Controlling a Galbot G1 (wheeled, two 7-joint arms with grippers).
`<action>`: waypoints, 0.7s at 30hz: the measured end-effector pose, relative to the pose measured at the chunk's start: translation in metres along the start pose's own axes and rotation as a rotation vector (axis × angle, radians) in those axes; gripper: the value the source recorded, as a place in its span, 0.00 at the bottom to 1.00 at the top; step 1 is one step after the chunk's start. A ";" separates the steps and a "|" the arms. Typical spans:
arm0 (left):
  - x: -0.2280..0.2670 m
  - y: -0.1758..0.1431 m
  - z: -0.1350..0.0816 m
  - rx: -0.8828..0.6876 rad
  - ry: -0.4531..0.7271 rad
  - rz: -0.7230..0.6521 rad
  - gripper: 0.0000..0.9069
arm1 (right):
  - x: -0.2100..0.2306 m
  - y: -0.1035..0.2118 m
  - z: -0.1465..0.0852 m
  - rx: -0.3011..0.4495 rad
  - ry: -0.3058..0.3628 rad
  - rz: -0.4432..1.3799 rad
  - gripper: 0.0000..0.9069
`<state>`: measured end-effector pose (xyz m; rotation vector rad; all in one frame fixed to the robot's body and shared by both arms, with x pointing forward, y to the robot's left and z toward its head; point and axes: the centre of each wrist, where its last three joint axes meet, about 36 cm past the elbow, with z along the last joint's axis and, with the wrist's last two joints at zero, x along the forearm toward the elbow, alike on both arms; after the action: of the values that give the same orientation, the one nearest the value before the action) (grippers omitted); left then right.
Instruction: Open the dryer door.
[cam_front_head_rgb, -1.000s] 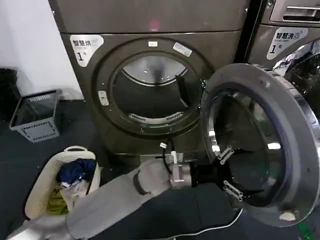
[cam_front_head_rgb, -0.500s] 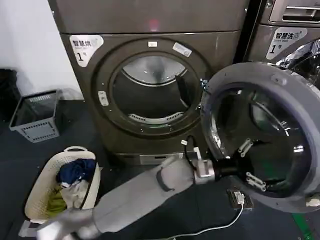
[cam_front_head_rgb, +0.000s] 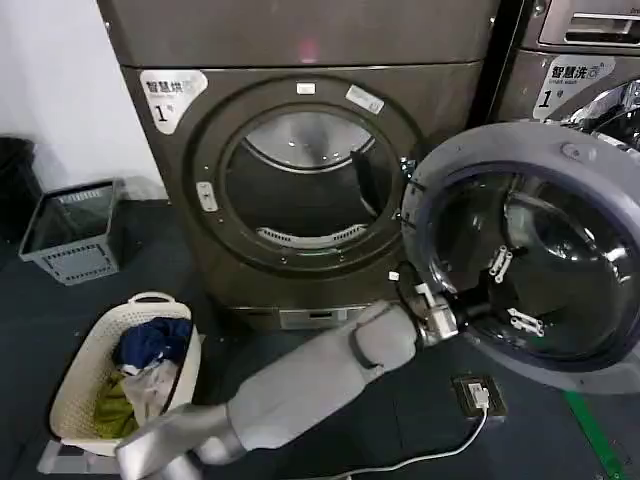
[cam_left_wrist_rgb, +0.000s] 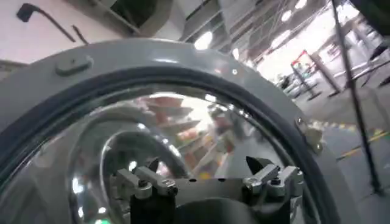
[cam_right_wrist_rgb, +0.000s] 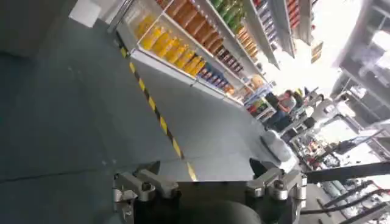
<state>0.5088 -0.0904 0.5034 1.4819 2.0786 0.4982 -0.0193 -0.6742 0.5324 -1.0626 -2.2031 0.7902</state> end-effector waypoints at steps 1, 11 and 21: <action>-0.003 -0.001 0.003 -0.013 0.009 -0.009 1.00 | 0.002 0.000 0.000 -0.001 0.002 0.001 1.00; -0.019 0.005 0.023 -0.167 0.096 -0.077 1.00 | 0.016 0.003 -0.010 -0.016 0.019 0.009 1.00; -0.012 0.013 0.043 -0.270 0.238 -0.154 1.00 | 0.021 0.000 -0.012 -0.011 0.017 0.011 1.00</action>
<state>0.5474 -0.0976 0.4794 1.1440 2.1800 0.8922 -0.0222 -0.6539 0.5451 -1.0843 -2.1919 0.7721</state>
